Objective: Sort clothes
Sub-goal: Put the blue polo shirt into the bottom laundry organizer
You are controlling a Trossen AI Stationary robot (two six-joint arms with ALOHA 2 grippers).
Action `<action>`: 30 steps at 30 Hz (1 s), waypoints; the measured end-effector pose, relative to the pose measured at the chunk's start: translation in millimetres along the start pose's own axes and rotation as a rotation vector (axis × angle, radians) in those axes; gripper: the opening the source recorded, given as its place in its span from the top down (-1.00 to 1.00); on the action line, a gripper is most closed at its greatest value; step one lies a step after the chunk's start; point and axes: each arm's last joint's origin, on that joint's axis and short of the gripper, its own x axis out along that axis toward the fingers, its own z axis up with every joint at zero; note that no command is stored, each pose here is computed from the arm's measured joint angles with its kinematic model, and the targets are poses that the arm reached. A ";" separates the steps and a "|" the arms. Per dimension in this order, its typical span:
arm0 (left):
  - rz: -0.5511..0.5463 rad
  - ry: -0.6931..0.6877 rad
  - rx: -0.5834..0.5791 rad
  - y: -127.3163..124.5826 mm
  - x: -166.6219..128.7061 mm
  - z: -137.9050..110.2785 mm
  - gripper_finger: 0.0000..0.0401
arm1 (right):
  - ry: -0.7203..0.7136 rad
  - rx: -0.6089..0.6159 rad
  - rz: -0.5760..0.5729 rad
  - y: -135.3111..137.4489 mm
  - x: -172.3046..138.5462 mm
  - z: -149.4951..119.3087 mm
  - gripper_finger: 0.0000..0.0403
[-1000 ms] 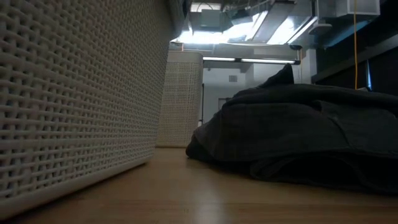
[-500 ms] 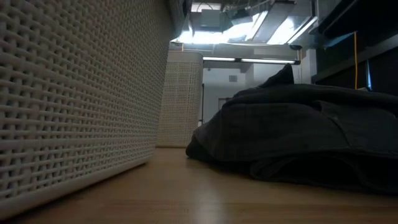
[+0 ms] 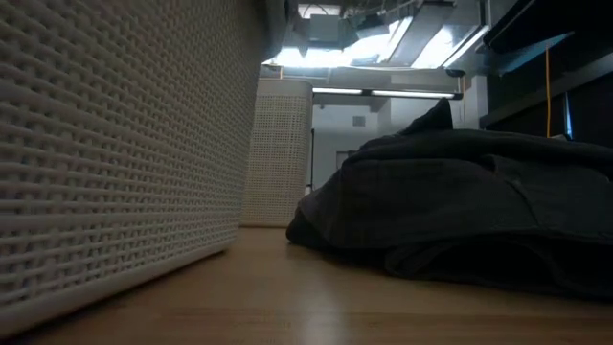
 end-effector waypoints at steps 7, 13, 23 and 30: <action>0.061 0.182 0.044 -24.9 42.3 -31.4 0.97 | -0.004 0.012 0.006 1.0 0.0 0.7 -0.20; 0.040 0.276 0.085 -40.3 74.1 -57.5 0.97 | -0.005 0.014 0.009 1.4 0.0 1.0 -0.20; -0.044 0.367 0.117 -40.0 62.4 -55.3 0.97 | -0.006 0.017 0.010 1.8 0.0 1.1 -0.20; -0.088 0.260 0.024 -18.0 -0.7 -24.2 0.97 | -0.006 0.018 0.010 1.8 0.0 1.2 -0.20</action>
